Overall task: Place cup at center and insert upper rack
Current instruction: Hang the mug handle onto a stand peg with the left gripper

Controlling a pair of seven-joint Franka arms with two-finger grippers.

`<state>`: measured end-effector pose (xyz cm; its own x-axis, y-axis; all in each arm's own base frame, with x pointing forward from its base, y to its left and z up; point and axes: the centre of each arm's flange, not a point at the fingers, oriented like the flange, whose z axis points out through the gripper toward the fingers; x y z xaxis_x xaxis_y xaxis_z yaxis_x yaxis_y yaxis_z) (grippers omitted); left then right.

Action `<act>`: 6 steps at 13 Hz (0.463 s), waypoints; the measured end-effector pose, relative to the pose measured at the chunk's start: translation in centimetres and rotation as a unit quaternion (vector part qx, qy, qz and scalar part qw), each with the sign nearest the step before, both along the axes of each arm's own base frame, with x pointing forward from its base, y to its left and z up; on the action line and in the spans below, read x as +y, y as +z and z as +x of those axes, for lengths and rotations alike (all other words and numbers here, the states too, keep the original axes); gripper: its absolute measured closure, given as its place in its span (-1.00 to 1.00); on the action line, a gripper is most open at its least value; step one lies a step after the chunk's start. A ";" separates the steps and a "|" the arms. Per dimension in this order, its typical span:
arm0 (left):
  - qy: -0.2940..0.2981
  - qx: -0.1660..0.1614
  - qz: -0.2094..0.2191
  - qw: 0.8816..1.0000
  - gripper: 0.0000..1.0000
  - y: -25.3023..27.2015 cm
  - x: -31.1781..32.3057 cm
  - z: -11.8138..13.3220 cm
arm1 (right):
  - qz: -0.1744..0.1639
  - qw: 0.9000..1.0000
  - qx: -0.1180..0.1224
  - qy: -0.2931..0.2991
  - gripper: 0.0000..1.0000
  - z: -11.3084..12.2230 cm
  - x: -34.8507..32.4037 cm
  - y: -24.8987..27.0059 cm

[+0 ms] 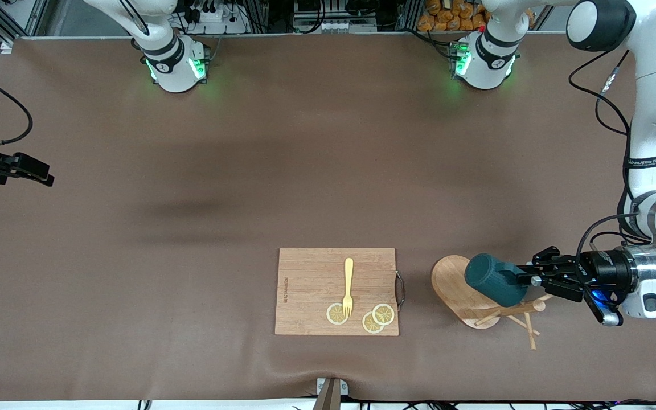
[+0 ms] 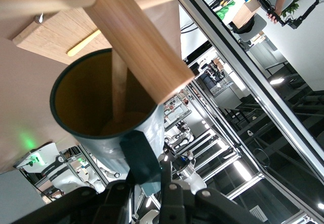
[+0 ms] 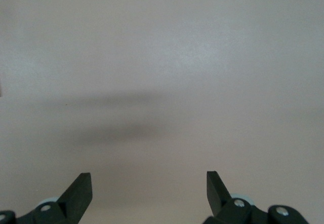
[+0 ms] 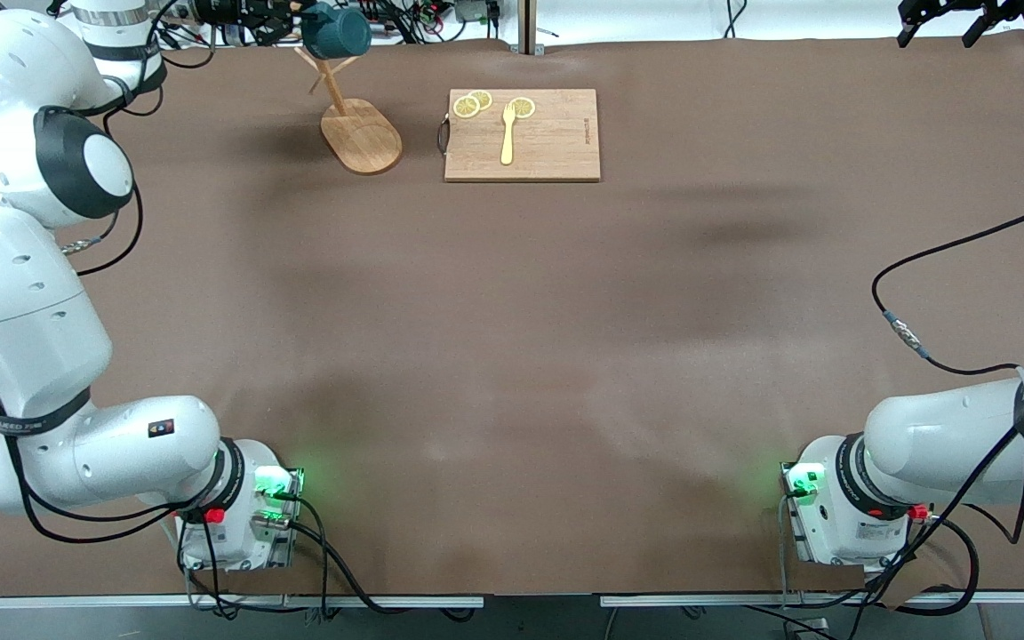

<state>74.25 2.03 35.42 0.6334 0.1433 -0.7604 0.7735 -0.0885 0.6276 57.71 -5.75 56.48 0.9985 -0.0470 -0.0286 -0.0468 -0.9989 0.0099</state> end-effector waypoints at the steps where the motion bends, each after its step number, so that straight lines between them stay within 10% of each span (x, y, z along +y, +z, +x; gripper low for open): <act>1: 0.000 -0.003 0.000 1.000 0.61 -0.3 0.3 -0.1 | 0.000 1.000 0.000 0.000 -1.00 0.0 0.0 0.0; 6: 0.003 -0.003 0.000 1.000 0.61 -1.0 1.1 -0.2 | 0.000 1.000 -0.003 0.000 -1.00 0.1 0.0 0.1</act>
<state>74.04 3.09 34.45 0.6372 0.1466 -0.7566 0.7701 -0.0838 0.6324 57.78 -5.75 56.53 0.9987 -0.0469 -0.0220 -0.0467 -0.9989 0.0102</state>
